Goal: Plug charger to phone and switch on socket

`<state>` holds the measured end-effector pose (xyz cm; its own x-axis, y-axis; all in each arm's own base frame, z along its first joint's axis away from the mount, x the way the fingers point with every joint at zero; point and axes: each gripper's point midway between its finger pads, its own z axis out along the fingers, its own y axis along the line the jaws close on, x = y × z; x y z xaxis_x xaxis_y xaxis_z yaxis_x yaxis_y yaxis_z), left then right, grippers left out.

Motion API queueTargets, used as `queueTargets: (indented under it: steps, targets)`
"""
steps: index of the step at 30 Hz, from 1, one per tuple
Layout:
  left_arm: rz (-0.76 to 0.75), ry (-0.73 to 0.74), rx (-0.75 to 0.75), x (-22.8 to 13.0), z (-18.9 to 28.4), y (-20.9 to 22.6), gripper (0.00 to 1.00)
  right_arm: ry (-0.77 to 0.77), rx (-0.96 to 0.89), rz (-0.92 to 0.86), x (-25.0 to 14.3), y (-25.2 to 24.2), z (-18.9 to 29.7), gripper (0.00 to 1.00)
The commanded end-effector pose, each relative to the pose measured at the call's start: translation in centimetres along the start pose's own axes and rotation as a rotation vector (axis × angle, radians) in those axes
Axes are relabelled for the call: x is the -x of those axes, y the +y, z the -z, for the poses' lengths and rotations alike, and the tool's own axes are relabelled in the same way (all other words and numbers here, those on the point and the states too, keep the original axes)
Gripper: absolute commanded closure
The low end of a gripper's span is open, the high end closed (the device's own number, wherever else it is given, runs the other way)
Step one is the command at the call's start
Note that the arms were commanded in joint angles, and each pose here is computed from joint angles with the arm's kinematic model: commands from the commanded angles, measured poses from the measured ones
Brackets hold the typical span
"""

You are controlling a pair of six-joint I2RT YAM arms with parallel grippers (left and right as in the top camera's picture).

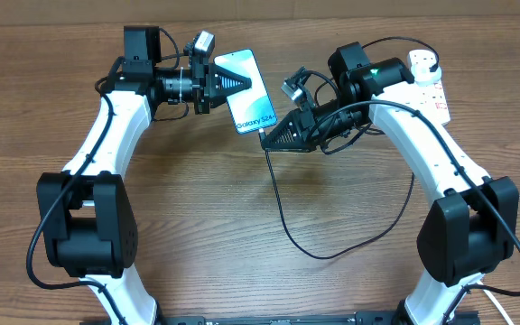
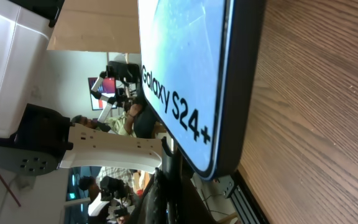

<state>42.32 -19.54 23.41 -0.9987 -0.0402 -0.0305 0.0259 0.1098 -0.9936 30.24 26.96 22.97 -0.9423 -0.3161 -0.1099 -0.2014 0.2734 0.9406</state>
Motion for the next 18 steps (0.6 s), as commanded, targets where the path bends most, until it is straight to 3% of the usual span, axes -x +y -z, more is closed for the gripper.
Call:
queueTargets:
  steps: [1,18]
  targets:
    - [-0.027,0.037,-0.036,-0.58,-0.24,-0.77,0.96,-0.023,0.005,0.057,0.16,1.96,0.71,0.96]
    - [0.002,0.035,-0.033,-0.54,-0.26,-0.73,0.96,-0.02,0.006,0.039,0.11,2.01,0.63,0.96]
